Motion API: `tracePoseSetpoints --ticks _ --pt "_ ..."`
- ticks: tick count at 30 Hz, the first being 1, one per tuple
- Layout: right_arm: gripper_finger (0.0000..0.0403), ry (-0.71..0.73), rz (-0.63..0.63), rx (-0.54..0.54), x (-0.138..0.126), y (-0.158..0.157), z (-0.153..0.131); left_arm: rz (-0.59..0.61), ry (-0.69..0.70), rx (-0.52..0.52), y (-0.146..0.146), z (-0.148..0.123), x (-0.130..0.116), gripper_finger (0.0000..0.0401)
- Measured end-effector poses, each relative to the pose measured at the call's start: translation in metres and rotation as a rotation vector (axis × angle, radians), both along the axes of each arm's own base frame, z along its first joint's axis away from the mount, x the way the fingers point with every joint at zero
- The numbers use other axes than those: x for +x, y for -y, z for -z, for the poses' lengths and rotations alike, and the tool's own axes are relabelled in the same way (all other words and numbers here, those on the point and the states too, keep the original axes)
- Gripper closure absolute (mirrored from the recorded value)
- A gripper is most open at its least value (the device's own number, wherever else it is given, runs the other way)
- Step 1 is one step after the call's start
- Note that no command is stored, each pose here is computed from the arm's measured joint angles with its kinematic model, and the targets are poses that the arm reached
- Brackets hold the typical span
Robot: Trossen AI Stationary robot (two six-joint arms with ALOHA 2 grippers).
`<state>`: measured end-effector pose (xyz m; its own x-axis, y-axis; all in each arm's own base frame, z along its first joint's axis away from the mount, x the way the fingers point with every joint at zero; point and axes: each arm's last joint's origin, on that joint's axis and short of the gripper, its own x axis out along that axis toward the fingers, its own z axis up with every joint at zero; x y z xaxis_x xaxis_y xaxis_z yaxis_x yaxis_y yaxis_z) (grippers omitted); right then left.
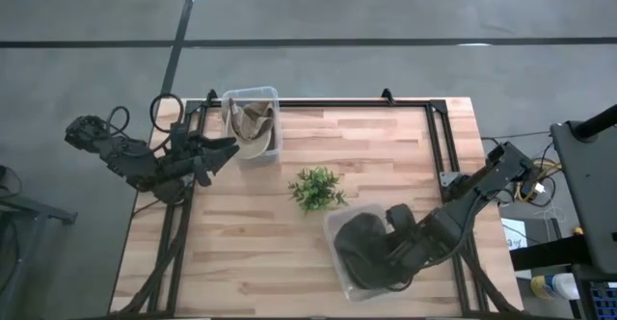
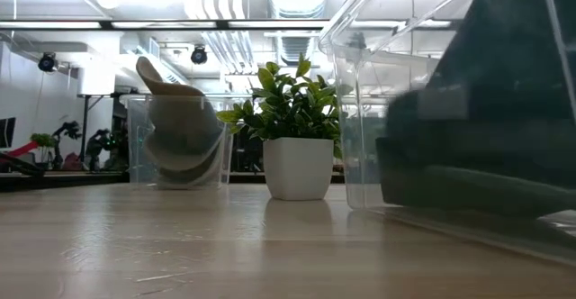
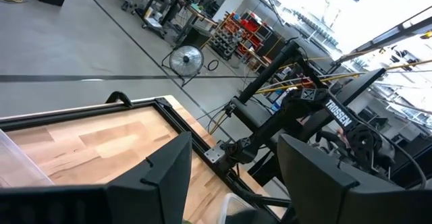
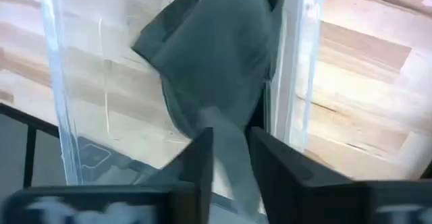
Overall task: Pick & Place hat
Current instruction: Put the green cap into the bottom transparent bin, then return to Home Position
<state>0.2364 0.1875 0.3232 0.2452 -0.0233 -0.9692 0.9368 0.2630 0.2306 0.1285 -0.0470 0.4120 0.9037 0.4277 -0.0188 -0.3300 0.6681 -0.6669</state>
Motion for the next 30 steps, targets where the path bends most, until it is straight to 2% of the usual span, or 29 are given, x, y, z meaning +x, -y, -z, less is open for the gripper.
tracePoseSetpoints --ticks 8,11,14,17,19,22,24,28,30 --pt "0.0196 0.055 -0.051 0.016 -0.001 0.006 -0.010 0.000 -0.007 0.007 0.000 0.001 0.000 0.0190" --pt "0.0171 0.117 -0.076 -0.013 -0.008 0.014 -0.022 0.000 -0.028 0.019 0.000 0.003 0.000 0.0190" --pt "0.0167 0.219 -0.092 -0.089 -0.008 0.022 -0.031 0.001 -0.036 0.023 0.000 0.003 0.000 0.0190" --pt "0.0193 0.337 -0.105 -0.160 -0.002 0.034 -0.042 0.025 -0.039 0.024 0.001 0.004 0.000 0.0195" --pt "0.0229 0.386 -0.117 -0.195 0.006 0.043 -0.046 0.055 -0.042 0.029 0.002 0.004 0.001 0.0206" --pt "0.0309 0.440 -0.192 -0.250 0.021 0.056 -0.051 0.091 -0.056 0.056 0.003 0.004 0.001 0.0243" --pt "0.0367 0.476 -0.251 -0.303 0.032 0.067 -0.054 0.112 -0.064 0.072 0.003 0.004 0.002 0.0281" --pt "0.0392 0.550 -0.345 -0.413 0.055 0.093 -0.061 0.164 -0.093 0.146 0.005 0.004 0.002 0.0376" --pt "0.0394 0.610 -0.413 -0.461 0.066 0.108 -0.068 0.191 -0.112 0.200 0.005 0.004 0.002 0.0391"
